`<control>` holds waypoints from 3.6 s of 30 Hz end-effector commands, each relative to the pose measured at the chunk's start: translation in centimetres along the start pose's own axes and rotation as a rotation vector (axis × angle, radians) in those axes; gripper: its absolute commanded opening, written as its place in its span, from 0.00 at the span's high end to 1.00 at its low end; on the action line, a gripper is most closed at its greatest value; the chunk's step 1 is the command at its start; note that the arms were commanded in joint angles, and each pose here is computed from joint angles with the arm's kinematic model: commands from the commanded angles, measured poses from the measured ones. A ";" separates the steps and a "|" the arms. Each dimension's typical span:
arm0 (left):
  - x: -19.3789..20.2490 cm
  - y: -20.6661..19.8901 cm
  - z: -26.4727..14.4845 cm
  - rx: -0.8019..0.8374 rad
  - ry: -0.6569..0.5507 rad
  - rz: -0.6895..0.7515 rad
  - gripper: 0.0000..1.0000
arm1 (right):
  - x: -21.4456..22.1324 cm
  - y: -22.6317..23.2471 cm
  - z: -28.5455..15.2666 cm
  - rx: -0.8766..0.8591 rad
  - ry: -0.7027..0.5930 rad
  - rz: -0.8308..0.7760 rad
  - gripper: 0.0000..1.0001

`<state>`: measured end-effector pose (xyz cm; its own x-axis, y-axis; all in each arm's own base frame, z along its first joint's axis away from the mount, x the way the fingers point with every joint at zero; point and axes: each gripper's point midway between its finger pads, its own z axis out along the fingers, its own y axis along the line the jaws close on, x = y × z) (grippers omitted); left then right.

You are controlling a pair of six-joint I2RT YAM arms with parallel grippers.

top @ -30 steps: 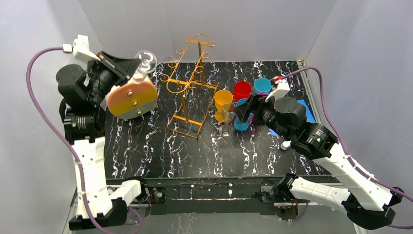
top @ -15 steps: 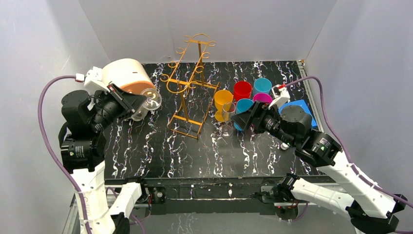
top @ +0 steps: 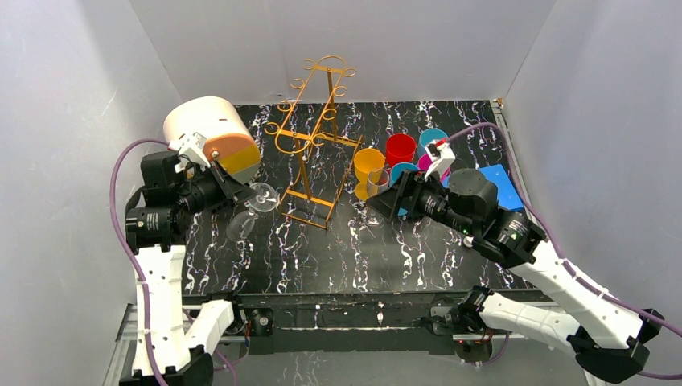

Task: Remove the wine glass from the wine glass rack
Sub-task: Place the wine glass at the center of the board.

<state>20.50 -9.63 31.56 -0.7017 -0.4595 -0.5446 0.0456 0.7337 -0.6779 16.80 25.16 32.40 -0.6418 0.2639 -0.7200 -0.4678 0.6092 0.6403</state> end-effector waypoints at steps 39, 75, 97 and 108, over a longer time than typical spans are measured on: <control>7.7 -10.6 5.8 0.240 0.135 0.295 1.00 | 2.3 5.7 2.5 -0.293 0.328 -0.033 0.16; 9.9 -14.5 4.9 0.636 0.086 0.187 1.00 | 0.9 6.8 2.1 -0.609 0.312 0.029 0.99; 14.3 -14.9 5.7 0.697 0.340 0.100 0.86 | 1.1 5.8 2.8 -0.588 0.256 -0.012 0.99; 15.1 -14.9 4.4 0.730 0.383 0.076 0.77 | 1.1 5.7 2.7 -0.592 0.242 -0.022 0.99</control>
<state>13.68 -29.78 30.48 -0.8604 -0.1543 -0.4856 0.4443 0.2393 -0.8633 15.31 31.02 32.53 -0.7723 0.0015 -0.6353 -0.6295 0.1325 0.7656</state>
